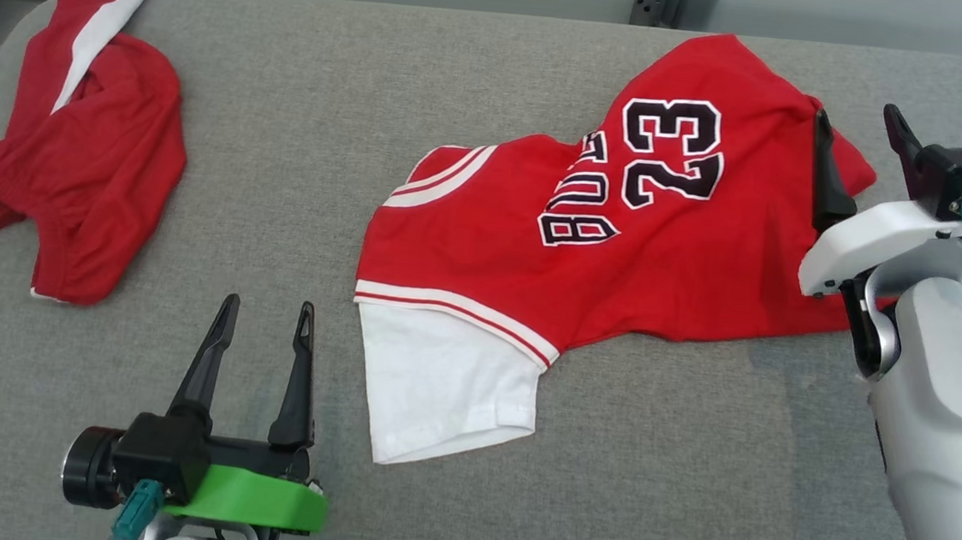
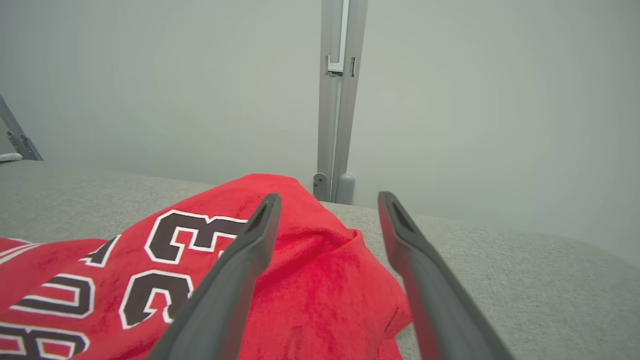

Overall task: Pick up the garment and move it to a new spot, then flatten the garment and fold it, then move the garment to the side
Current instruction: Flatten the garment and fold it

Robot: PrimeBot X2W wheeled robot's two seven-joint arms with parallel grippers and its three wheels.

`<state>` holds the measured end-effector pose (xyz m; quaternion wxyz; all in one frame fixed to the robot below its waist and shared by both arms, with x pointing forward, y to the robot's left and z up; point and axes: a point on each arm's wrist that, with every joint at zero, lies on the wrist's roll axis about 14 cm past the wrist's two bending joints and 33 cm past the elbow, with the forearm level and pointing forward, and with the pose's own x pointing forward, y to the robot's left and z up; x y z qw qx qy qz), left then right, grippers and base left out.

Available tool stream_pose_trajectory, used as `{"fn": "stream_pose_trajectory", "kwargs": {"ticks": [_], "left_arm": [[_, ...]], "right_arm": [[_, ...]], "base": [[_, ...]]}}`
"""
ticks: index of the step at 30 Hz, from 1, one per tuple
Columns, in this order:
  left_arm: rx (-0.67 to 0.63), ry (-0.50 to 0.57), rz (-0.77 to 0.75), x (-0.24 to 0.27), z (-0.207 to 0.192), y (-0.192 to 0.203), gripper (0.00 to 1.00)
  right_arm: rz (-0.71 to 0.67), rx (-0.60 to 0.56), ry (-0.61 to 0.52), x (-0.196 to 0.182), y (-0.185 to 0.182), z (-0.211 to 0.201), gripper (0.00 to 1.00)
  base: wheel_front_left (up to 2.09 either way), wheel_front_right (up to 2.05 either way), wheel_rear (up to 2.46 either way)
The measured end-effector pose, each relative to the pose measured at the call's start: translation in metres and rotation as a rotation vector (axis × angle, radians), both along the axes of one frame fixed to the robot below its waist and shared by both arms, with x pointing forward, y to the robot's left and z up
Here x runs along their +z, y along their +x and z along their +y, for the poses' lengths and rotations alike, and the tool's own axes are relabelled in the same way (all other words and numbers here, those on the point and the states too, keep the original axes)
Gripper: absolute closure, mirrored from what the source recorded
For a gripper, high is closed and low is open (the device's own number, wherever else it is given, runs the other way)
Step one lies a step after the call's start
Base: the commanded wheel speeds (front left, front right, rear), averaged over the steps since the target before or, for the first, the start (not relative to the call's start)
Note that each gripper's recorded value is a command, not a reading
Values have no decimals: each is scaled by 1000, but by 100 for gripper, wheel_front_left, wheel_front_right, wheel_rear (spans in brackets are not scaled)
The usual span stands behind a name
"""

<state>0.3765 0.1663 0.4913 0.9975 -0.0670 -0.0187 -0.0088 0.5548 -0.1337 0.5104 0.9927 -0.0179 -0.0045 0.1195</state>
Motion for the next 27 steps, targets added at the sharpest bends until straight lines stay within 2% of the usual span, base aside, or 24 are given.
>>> {"fn": "stream_pose_trajectory", "kwargs": {"ticks": [6, 15, 20, 27], "left_arm": [[-29, -7, 1, -1, -10, 5, 0], [-40, -16, 19, -6, -14, -10, 0], [-31, -19, 28, -8, -12, -21, 0], [-35, -16, 28, -7, -14, -29, 0]], "right_arm": [[-82, -51, 95, 11, -49, -12, 0], [-160, -112, 131, 30, -114, -28, 0], [-151, -139, 142, 27, -141, -36, 0], [-117, -97, 199, 20, -159, -20, 0]], "base": [[0, 0, 0], [0, 0, 0], [0, 0, 0], [0, 0, 0]]}}
